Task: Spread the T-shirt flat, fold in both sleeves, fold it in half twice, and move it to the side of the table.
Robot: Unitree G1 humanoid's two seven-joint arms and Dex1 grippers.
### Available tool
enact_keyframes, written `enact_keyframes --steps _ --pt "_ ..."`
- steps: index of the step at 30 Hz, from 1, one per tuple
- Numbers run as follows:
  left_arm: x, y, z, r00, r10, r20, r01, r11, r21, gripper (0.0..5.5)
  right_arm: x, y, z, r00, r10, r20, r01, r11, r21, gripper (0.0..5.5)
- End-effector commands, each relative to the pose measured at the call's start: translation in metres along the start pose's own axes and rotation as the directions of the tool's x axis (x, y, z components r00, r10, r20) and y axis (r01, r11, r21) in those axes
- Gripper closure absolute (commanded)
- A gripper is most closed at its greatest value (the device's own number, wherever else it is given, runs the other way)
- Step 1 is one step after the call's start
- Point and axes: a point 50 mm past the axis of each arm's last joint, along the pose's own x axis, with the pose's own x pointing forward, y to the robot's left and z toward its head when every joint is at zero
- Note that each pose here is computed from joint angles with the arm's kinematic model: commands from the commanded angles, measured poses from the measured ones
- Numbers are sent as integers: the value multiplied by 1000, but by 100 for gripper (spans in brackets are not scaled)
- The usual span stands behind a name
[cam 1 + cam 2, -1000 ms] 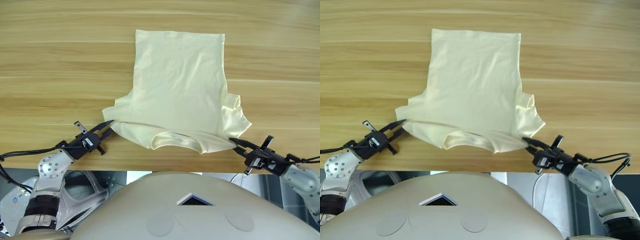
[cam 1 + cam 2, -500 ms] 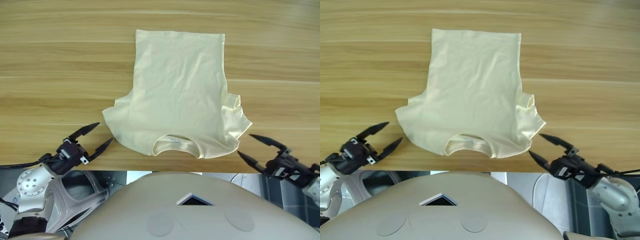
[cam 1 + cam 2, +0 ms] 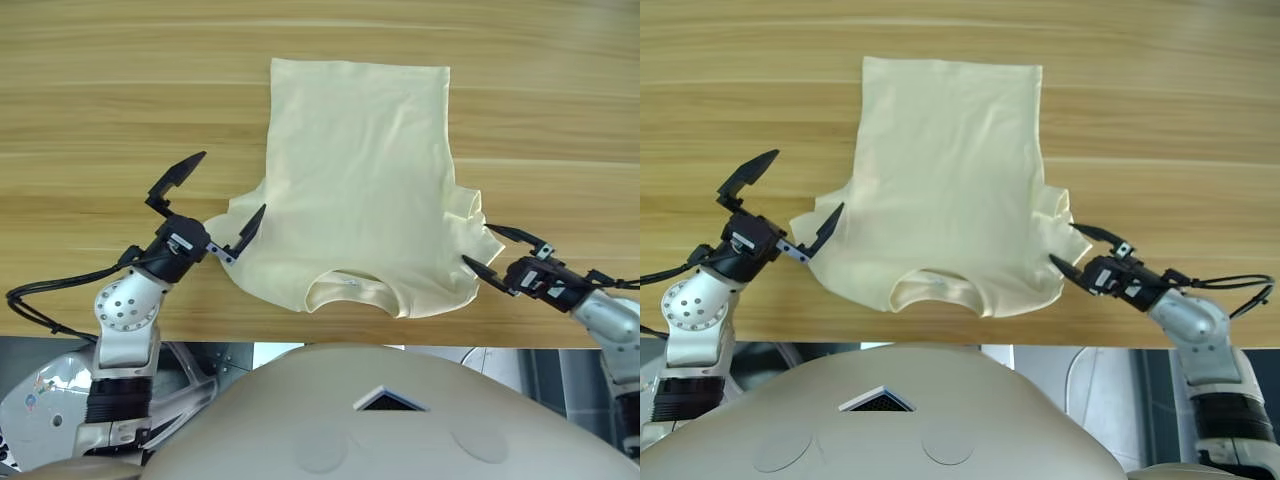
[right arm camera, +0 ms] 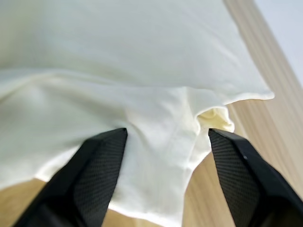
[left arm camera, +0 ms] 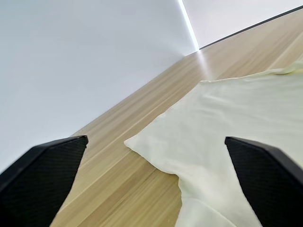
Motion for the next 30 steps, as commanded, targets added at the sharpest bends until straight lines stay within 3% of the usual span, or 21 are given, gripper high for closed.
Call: enact_keyframes --steps 1,4,9,15,18,21,27,30 --pt "2 10 -24 985 66 -161 -60 997 37 14 2 11 -22 996 23 -89 -20 999 42 232" --pt "4 16 -47 945 125 -303 -89 988 128 14 5 8 -28 995 15 -103 -11 999 36 232" --pt "2 27 -59 903 214 -373 -153 971 186 14 -19 16 -45 983 22 -185 -11 998 59 232" --pt "9 27 -69 883 246 -399 -167 961 221 14 -22 15 -26 999 0 -50 3 997 79 232" --pt "12 22 -72 889 214 -404 -135 967 216 14 -39 9 -23 997 -57 -49 61 994 91 232" --pt "14 22 -70 896 210 -391 -128 966 226 14 -56 3 -24 991 -99 -89 106 991 82 232" --pt "21 47 -49 879 411 -240 -378 910 171 14 -51 -16 8 963 -233 136 214 966 142 232" --pt "23 52 -35 890 423 -168 -410 905 111 14 -48 -24 20 940 -270 209 233 955 182 232"
